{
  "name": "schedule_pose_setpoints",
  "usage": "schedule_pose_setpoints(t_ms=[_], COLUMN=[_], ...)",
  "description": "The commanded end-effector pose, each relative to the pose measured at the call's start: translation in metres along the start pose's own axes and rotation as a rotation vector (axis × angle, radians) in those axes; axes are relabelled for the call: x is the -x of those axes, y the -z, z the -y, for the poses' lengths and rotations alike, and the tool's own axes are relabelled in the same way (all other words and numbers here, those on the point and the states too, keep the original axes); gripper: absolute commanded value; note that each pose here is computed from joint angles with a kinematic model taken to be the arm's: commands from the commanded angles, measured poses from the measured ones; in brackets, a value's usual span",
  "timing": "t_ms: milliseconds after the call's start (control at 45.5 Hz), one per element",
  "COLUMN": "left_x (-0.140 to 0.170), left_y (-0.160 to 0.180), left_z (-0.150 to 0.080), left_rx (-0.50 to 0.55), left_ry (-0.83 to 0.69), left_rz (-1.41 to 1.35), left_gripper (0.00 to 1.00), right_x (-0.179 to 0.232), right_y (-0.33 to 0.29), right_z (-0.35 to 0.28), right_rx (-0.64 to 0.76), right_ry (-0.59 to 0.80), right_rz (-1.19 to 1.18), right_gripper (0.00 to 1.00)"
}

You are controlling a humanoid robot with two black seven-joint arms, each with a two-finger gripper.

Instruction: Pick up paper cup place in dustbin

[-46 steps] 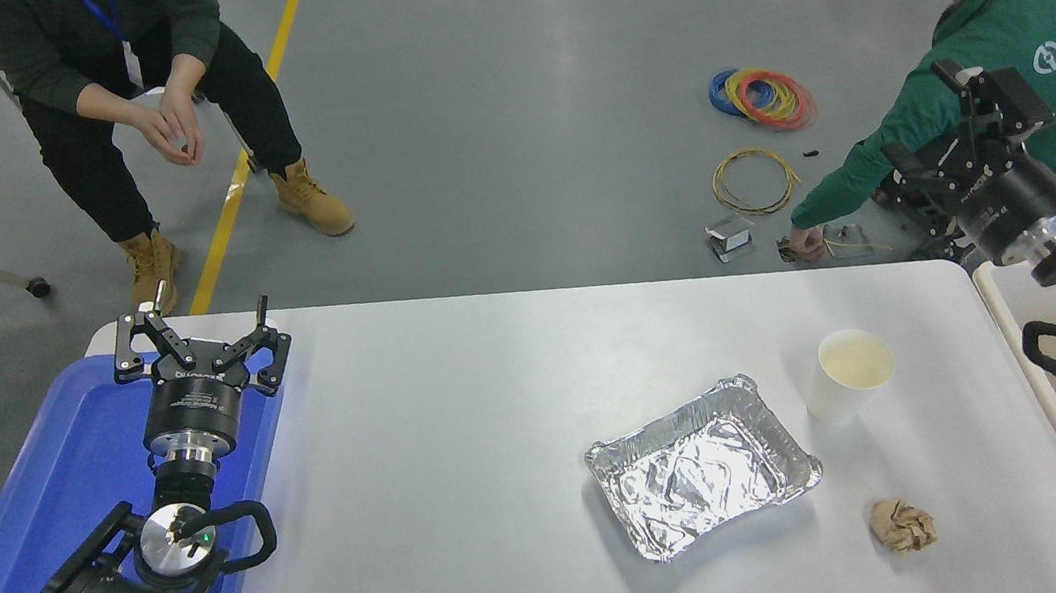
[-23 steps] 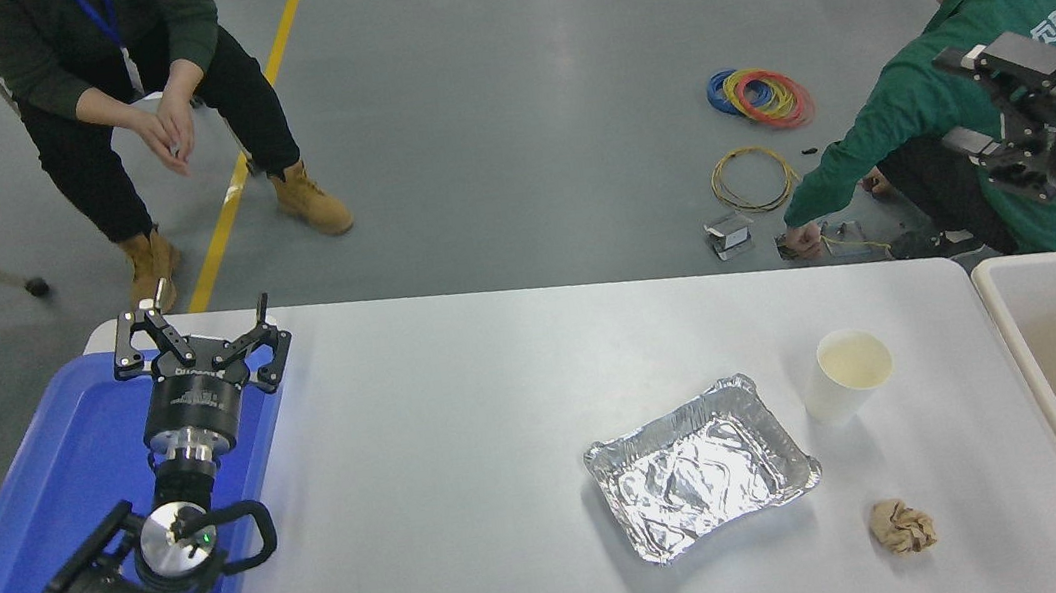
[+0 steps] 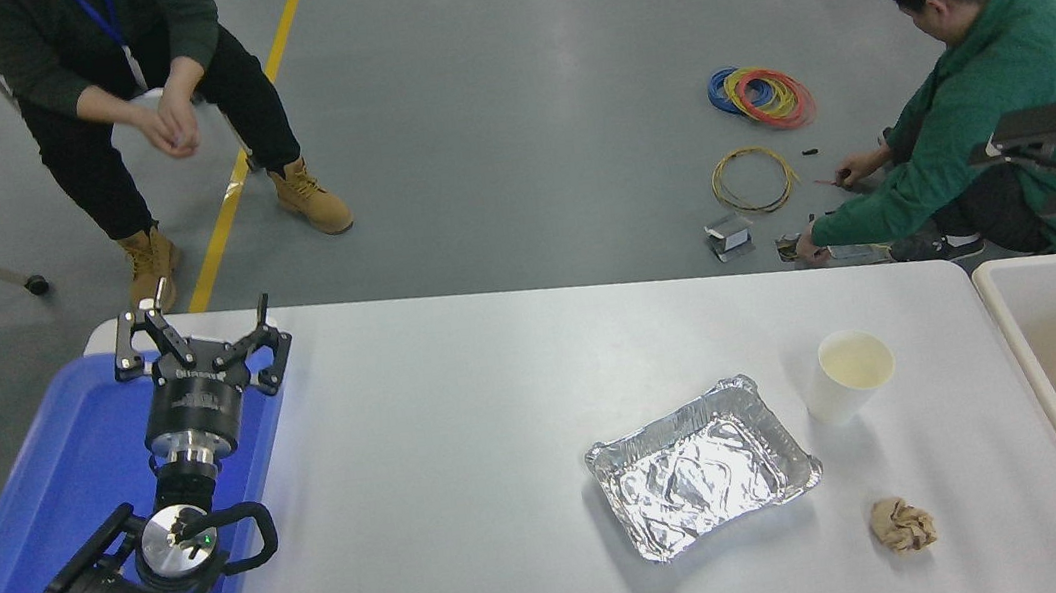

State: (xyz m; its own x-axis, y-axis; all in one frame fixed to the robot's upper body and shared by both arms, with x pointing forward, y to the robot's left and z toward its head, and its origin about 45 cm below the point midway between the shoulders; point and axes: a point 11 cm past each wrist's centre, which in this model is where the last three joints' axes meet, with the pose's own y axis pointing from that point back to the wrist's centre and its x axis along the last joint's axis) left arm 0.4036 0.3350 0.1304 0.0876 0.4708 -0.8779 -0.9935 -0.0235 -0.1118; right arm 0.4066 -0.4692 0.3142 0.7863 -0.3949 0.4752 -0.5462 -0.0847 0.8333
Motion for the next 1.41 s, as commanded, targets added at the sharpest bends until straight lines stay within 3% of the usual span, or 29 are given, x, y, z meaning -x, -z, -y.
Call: schedule_pose_setpoints(t_ms=[0,527,967,1385], left_x=[0.000,0.000,0.000,0.000], left_y=[0.000,0.000,0.000,0.000], left_z=[0.000,0.000,0.000,0.000], left_rx=[0.000,0.000,0.000,0.000], left_ry=[0.000,0.000,0.000,0.000], left_rz=[0.001,0.001,-0.001,-0.001], left_gripper=[1.00,1.00,1.00,1.00], right_x=[-0.013,0.023,0.069,0.116], right_y=[0.023,0.080,0.045,0.044], right_z=[-0.016,0.018,0.065,0.110], right_rx=[0.126,0.096,0.130,0.062], right_ry=[0.047,0.227,0.281,0.272], right_rz=[-0.148,-0.249,-0.257,-0.268], right_gripper=[1.00,1.00,1.00,1.00])
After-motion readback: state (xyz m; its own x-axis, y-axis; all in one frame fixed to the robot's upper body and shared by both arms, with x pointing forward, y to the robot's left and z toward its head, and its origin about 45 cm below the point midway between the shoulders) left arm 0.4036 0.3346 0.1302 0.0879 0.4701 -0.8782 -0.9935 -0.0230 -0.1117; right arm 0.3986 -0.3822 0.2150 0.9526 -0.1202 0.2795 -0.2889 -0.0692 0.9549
